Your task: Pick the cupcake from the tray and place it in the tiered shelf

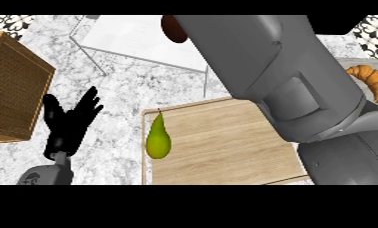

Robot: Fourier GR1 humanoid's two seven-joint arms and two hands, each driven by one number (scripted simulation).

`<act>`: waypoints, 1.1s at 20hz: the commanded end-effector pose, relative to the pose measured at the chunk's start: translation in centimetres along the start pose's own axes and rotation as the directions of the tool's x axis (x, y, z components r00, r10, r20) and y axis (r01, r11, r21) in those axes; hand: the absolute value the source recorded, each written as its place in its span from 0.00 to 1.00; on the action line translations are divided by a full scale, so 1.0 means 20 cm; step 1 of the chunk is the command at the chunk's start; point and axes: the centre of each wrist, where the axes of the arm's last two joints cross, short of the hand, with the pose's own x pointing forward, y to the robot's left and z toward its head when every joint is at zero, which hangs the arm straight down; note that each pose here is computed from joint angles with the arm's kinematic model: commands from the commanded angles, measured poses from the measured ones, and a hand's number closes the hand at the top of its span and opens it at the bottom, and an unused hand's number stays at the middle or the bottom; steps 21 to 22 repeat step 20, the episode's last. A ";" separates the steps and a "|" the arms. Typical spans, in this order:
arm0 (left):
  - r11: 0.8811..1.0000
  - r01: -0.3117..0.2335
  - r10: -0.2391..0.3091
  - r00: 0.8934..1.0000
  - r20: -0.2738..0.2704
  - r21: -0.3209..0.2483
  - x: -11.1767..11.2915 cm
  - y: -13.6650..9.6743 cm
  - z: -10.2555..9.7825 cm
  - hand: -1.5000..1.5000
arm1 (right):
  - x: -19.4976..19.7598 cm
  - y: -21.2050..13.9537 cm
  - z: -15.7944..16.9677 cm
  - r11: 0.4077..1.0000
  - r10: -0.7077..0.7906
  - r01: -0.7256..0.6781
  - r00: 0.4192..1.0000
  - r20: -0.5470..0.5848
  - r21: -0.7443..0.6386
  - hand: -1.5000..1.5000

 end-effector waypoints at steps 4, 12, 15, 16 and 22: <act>0.999 -0.030 0.031 0.999 -0.034 0.028 -0.01 0.01 0.00 0.50 | -0.05 -0.13 -0.18 0.969 -0.074 0.064 0.997 -0.030 -0.238 0.00; 0.995 -0.040 0.046 0.996 -0.070 0.086 -0.12 0.08 0.07 0.50 | 0.00 -0.29 -0.28 0.926 -0.212 0.170 0.973 -0.091 -0.336 0.00; 0.995 -0.030 0.036 0.997 -0.065 0.100 -0.13 0.11 0.06 0.50 | -0.05 -0.32 -0.28 0.939 -0.215 0.173 0.970 -0.114 -0.296 0.00; 0.994 -0.049 0.055 0.996 -0.065 0.094 -0.09 0.12 0.07 0.50 | -0.04 -0.41 -0.32 0.941 -0.212 0.173 0.971 -0.109 -0.290 0.00; 0.995 -0.042 0.047 0.997 -0.056 0.086 -0.14 0.06 0.09 0.50 | -0.11 -0.50 -0.32 0.943 -0.222 0.191 0.971 -0.088 -0.271 0.00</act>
